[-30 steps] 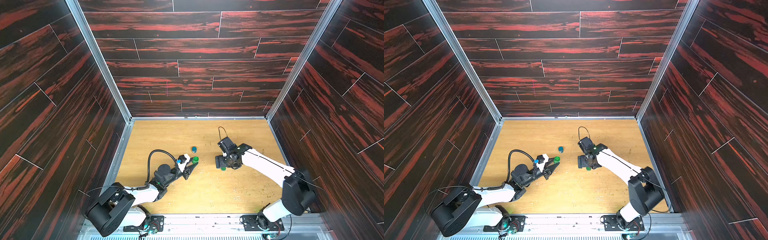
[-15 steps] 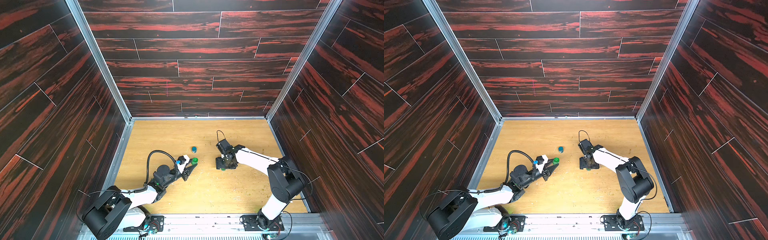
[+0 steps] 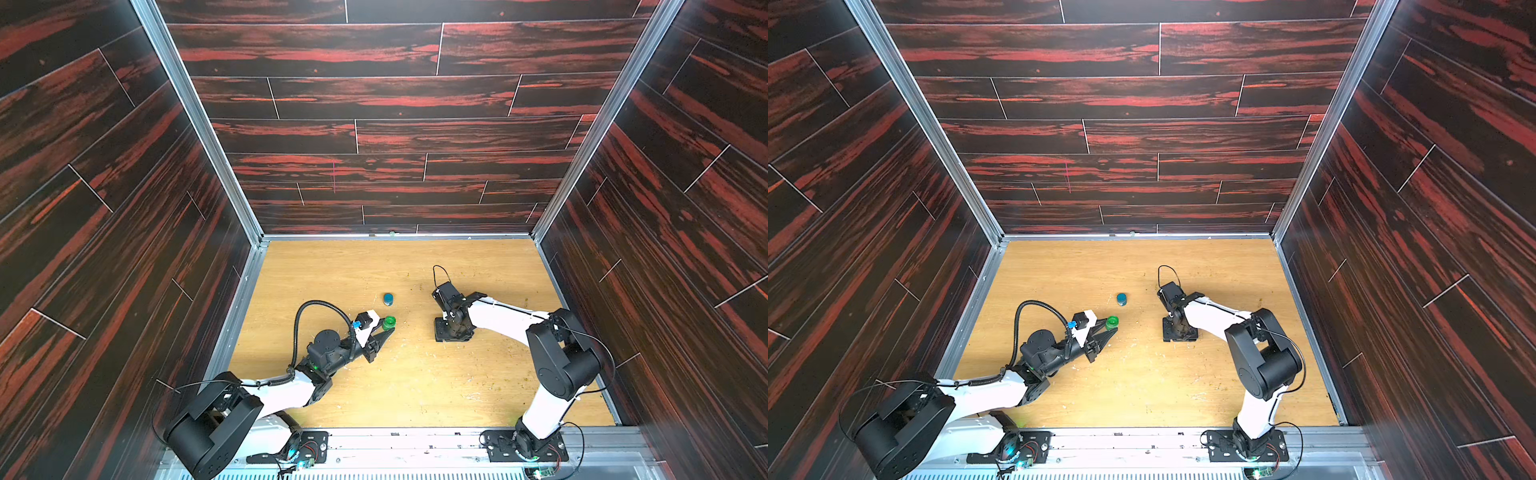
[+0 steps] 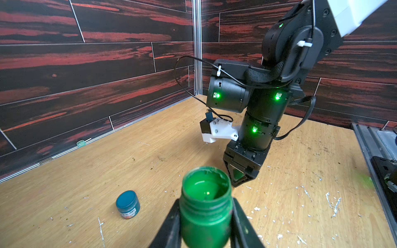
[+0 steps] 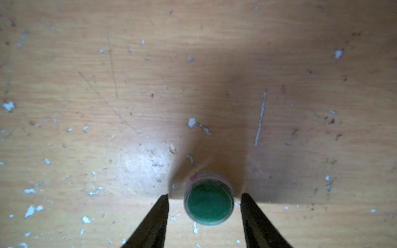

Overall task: Close the paint jar lid
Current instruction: Pick up the lid from the center of the board.

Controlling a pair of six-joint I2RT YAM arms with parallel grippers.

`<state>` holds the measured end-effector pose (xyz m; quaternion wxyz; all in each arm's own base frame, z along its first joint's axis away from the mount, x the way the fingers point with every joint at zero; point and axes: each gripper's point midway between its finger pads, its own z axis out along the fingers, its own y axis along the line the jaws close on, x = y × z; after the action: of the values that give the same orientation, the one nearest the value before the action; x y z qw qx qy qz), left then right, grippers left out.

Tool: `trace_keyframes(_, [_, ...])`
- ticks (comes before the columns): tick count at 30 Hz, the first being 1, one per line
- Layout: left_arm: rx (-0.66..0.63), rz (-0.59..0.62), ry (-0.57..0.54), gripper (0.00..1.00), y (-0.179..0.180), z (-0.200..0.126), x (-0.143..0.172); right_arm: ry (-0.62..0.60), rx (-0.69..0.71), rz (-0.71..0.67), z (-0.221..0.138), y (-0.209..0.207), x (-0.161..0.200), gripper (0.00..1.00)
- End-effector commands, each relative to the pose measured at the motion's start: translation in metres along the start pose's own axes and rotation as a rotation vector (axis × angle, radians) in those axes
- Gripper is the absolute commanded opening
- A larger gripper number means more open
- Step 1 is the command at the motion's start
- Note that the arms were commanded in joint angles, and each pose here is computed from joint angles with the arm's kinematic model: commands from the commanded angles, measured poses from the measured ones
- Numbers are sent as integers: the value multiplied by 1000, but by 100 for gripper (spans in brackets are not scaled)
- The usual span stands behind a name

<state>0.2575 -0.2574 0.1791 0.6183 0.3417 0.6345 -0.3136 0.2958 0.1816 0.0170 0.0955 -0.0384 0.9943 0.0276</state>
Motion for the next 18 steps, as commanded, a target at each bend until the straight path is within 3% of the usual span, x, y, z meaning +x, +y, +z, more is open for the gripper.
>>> trace_keyframes(1, [7,28,-31,23,-3,-2,-10,27,17,2,9,-5,6,55])
trace_keyframes(18, [6,23,-21,23,-2,-1,-6,42,63,3,15,-13,11,43])
